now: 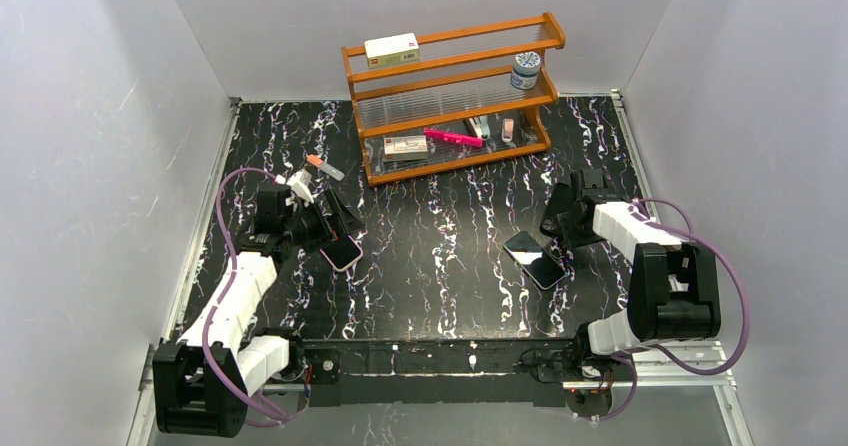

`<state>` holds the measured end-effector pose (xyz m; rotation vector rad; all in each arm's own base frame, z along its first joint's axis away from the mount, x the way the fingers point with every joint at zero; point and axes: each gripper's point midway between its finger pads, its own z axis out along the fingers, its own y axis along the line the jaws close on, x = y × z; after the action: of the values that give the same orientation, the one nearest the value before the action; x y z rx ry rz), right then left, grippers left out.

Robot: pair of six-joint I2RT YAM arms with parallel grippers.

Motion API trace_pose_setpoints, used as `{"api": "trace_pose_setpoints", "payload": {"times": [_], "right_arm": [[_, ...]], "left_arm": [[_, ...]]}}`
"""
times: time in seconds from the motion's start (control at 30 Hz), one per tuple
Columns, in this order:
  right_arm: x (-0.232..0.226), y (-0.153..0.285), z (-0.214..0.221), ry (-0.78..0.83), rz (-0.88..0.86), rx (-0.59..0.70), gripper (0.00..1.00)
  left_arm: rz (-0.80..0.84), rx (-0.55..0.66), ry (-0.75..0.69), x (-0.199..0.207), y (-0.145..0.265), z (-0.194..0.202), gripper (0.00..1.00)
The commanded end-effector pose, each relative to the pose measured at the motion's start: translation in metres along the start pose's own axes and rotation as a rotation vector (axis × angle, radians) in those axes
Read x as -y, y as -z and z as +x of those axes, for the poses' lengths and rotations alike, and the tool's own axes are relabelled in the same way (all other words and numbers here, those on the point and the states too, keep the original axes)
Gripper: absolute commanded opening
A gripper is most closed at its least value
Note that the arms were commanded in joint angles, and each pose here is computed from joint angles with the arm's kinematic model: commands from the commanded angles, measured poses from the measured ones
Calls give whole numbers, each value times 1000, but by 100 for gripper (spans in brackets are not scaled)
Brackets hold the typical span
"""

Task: Put the phone into the phone case

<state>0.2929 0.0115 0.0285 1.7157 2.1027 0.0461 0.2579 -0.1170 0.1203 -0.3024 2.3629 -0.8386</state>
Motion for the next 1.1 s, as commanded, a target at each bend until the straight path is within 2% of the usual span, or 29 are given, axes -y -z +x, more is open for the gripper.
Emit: {"api": "trace_pose_setpoints", "payload": {"times": [0.0,0.27,0.43,0.57,0.7,0.9,1.07], "right_arm": [[2,-9,-2,-27,9,8,43],[8,-19,2,-12,24,6,39],[7,-15,-5,5,-6,36,22],[1,-8,-11,24,-46,62,2],[-9,6,-22,99,-116,103,1],[-55,40,-27,396,-386,144,1],[-81,58,-9,686,-513,54,1]], "left_arm": [[21,5,-25,4,3,1,98],[11,16,-29,4,5,-1,98],[11,17,-29,4,5,-1,98],[10,17,-29,4,5,-1,98],[9,18,-28,4,6,-1,98],[6,19,-25,3,6,-1,98],[7,14,-17,2,4,0,98]]}}
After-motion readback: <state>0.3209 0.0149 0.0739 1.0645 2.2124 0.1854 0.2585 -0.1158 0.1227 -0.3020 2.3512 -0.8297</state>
